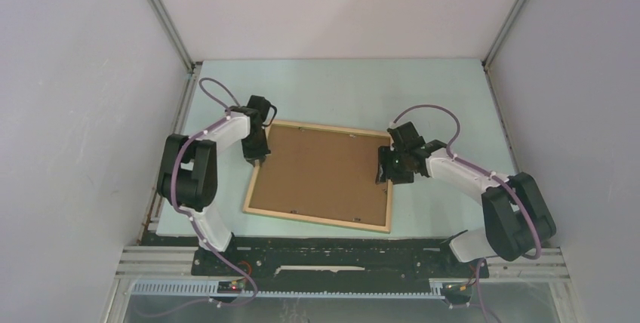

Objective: Put the photo into the frame

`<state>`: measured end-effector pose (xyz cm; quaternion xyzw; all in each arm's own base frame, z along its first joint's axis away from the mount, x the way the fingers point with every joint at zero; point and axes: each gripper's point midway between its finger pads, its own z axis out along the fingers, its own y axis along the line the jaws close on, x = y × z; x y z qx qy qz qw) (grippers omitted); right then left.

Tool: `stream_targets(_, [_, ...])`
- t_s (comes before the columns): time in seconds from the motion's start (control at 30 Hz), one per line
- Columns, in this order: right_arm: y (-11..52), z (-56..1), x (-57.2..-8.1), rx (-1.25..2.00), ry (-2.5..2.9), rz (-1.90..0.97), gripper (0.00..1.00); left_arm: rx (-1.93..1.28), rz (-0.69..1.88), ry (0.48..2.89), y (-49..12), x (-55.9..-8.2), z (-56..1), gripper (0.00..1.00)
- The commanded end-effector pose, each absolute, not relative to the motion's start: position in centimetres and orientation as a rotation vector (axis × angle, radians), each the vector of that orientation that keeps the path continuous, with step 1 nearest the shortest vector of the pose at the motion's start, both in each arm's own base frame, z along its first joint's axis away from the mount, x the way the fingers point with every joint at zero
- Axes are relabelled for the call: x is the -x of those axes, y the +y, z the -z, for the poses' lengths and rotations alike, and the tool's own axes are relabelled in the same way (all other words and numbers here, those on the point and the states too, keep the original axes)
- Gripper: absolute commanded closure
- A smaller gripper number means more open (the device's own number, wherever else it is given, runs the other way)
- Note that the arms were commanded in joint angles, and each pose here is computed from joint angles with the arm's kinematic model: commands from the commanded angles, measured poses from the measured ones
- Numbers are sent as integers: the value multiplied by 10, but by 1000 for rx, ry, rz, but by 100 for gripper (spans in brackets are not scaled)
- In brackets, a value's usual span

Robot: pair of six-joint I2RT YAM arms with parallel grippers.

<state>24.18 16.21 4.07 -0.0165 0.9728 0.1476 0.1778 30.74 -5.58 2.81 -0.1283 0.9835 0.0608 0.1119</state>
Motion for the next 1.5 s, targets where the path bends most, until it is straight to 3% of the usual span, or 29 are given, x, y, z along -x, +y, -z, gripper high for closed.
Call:
stream_targets(0.0, [167, -43, -245, 68, 2736, -418, 36, 257, -84, 2773, -60, -330, -45, 99])
stream_targets(0.13, [168, -45, -247, 75, 2721, -425, 36, 256, -64, 2723, -59, -331, -58, 100])
stream_targets(0.33, [167, -59, -252, 49, 2683, -501, 35, 256, 2, 2660, -62, -323, -83, 63])
stream_targets(0.77, [153, -55, -260, -3, 2692, -481, 32, 213, 58, 2757, -76, -331, -64, 34])
stream_targets(0.9, [154, -51, -264, -12, 2690, -499, 31, 208, 45, 2798, -76, -332, -50, 34])
stream_targets(1.0, [158, -50, -266, -7, 2695, -524, 32, 215, 49, 2819, -77, -331, -42, 41])
stream_targets(1.27, [163, -38, -275, -12, 2712, -536, 33, 244, 49, 2831, -74, -323, -31, 75])
stream_targets(1.37, [159, -39, -282, -31, 2717, -502, 32, 232, 35, 2824, -71, -320, -37, 70])
stream_targets(1.47, [152, -47, -295, -12, 2675, -449, 24, 223, 9, 2792, -66, -322, -49, 68])
